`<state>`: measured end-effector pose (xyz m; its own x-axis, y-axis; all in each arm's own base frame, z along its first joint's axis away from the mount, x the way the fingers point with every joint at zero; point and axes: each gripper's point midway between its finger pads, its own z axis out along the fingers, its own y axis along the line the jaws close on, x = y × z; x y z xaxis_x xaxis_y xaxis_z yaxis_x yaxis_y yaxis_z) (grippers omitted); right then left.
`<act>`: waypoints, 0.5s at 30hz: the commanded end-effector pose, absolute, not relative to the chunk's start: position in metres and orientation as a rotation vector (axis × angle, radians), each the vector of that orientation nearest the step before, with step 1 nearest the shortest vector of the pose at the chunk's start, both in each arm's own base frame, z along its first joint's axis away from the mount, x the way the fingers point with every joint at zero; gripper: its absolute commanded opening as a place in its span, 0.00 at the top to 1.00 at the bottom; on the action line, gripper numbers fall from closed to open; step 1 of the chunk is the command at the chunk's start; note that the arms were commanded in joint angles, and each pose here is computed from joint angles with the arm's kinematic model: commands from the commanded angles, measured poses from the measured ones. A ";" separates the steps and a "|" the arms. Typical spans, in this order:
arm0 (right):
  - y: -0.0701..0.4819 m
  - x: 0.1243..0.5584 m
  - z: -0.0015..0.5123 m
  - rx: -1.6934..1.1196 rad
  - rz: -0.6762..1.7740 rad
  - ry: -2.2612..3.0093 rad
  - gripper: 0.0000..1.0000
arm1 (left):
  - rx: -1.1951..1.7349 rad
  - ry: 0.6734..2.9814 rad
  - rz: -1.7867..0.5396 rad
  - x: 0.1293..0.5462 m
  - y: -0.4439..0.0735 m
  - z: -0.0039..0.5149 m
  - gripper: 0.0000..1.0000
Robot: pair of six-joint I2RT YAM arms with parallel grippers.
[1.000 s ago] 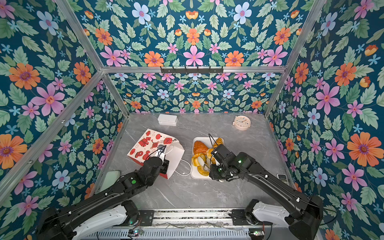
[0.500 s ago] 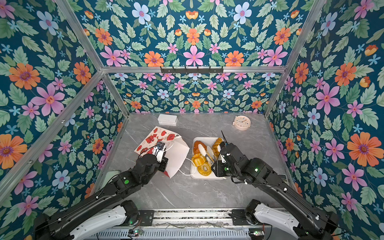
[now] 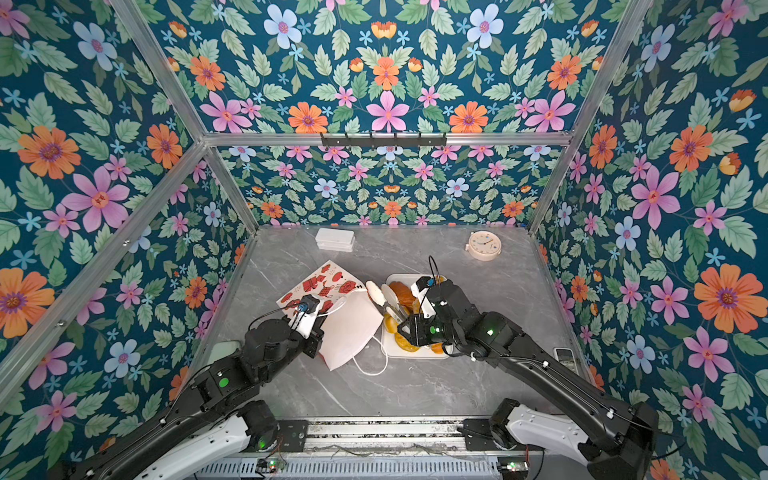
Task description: Take the fake bread out of the paper bag
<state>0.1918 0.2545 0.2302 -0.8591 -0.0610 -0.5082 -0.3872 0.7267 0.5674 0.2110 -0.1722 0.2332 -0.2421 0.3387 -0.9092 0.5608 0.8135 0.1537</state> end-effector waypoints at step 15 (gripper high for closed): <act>0.269 0.161 0.230 -0.543 1.099 2.339 0.63 | 0.979 1.781 -0.302 0.182 -0.187 0.250 1.00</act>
